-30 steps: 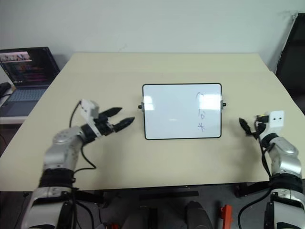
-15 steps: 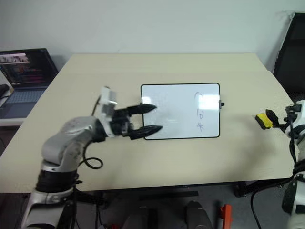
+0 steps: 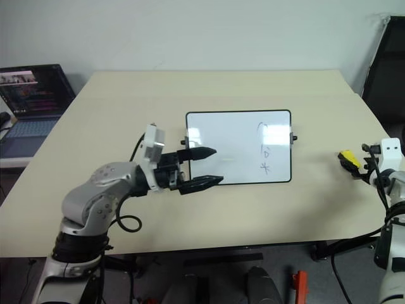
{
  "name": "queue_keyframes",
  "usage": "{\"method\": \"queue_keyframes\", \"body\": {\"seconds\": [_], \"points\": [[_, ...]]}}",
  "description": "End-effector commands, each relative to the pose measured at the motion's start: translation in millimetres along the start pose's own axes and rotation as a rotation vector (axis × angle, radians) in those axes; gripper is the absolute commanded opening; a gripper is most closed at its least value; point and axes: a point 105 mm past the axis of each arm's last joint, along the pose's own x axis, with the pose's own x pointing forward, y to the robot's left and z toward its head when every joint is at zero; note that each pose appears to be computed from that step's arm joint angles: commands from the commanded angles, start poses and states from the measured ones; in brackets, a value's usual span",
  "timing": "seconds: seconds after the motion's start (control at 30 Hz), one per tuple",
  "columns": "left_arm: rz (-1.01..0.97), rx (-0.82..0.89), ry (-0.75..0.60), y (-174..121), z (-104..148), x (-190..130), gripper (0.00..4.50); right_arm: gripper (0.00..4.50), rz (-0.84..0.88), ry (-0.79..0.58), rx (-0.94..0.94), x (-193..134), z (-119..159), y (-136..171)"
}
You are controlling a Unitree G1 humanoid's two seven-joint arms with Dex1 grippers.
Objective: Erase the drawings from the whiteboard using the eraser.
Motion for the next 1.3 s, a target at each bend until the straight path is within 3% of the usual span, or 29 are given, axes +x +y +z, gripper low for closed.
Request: {"method": "queue_keyframes", "body": {"seconds": [0.03,0.4,0.5,0.73,0.8,1.07,1.3], "points": [[-0.018,0.039,-0.022,-8.3,9.2,1.1,4.50,4.48,-0.039,0.013,-0.022,-1.1,9.0,-5.8],[-0.009,0.030,-0.020,-9.6,6.0,2.1,4.50,4.48,-0.082,-0.014,-0.008,3.4,17.4,-5.7],[-0.003,0.029,-0.020,-9.4,5.6,1.6,4.50,3.93,-0.088,0.013,-0.003,5.4,12.4,-4.2],[0.003,0.029,-0.019,-8.8,5.8,1.5,4.50,1.34,-0.101,0.059,0.015,6.4,3.4,-4.1],[0.006,0.030,-0.019,-8.5,6.0,1.4,4.50,0.95,-0.097,0.057,0.022,6.9,2.6,-3.1],[0.013,0.033,-0.020,-6.5,6.0,1.6,4.50,0.95,-0.062,-0.005,0.062,1.9,11.1,-4.5],[0.002,0.029,-0.028,-3.4,3.8,6.4,4.50,0.95,0.071,0.030,0.011,-9.8,-0.1,12.1]]}}
